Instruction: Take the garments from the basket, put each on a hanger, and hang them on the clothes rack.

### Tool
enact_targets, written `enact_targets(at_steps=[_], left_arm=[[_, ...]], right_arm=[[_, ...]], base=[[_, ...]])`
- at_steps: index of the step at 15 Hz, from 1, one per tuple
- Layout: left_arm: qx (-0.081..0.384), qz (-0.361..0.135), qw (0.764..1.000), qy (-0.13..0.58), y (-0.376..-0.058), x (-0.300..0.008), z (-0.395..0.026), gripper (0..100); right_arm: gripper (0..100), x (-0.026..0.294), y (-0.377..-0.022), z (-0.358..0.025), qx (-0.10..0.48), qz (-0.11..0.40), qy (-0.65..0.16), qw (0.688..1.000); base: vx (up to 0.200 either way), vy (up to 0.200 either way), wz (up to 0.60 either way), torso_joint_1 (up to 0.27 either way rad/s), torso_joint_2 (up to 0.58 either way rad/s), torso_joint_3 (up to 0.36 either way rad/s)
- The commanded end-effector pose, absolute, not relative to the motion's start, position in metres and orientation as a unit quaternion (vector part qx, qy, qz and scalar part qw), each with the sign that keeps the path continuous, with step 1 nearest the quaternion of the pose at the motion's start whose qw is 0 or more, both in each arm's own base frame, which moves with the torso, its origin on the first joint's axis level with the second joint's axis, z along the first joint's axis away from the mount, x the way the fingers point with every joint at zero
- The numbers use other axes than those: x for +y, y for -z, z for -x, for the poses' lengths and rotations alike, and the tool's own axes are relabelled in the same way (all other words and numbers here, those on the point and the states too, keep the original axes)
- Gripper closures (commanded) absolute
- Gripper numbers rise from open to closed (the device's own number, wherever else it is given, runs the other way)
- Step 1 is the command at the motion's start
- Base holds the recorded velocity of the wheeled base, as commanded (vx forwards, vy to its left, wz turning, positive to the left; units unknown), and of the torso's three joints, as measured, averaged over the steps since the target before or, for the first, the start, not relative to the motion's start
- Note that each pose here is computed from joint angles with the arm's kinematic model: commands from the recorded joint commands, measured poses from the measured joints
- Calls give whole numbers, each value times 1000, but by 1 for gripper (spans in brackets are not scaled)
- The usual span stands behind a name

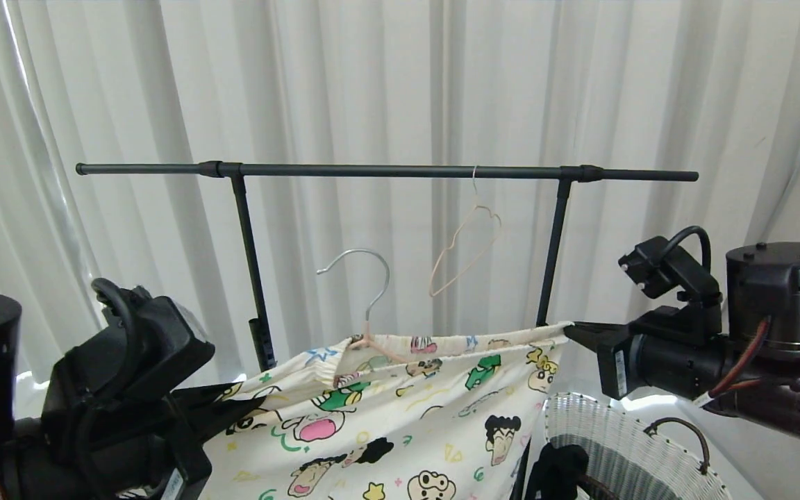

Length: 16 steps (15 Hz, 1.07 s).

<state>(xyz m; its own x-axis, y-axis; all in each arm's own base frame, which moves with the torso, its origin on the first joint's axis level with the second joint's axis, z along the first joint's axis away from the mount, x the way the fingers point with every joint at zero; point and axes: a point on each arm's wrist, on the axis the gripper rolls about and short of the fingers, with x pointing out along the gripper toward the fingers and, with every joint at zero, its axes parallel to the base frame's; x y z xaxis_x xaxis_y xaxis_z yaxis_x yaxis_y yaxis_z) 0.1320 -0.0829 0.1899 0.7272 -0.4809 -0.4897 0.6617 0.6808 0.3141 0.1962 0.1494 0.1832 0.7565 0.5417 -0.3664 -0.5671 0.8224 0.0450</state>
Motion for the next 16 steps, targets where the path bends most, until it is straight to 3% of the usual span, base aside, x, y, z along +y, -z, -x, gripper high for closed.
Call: enact_targets(at_steps=[1, 2, 3, 6, 12, 14, 16], left_arm=[[206, -246, 892, 318, -184, -88, -140, 100], [203, -234, 897, 316, -185, -88, -140, 100], [198, -219, 902, 314, -187, -90, -141, 100], [181, -182, 913, 318, -192, -94, -140, 100], [161, -183, 904, 352, -190, -103, -131, 100], [124, -167, 904, 373, -195, -109, -131, 100], [116, -161, 899, 391, -197, -109, -129, 100]], right_arm=[[100, 142, -205, -186, 161, 43, -320, 933], [100, 141, -209, -183, 167, 48, -323, 930], [0, 140, -210, -181, 171, 50, -325, 929], [0, 138, -213, -178, 158, 66, -342, 924], [0, 140, -213, -177, 132, 127, -396, 900], [0, 141, -215, -176, 124, 155, -434, 879], [0, 146, -221, -174, 121, 181, -475, 853]], base=[[0, 0, 0, 0, 0, 0], [0, 0, 0, 0, 0, 0], [0, 0, 0, 0, 0, 0], [0, 0, 0, 0, 0, 0], [0, 0, 0, 0, 0, 0], [0, 0, 0, 0, 0, 0], [0, 0, 0, 0, 0, 0]])
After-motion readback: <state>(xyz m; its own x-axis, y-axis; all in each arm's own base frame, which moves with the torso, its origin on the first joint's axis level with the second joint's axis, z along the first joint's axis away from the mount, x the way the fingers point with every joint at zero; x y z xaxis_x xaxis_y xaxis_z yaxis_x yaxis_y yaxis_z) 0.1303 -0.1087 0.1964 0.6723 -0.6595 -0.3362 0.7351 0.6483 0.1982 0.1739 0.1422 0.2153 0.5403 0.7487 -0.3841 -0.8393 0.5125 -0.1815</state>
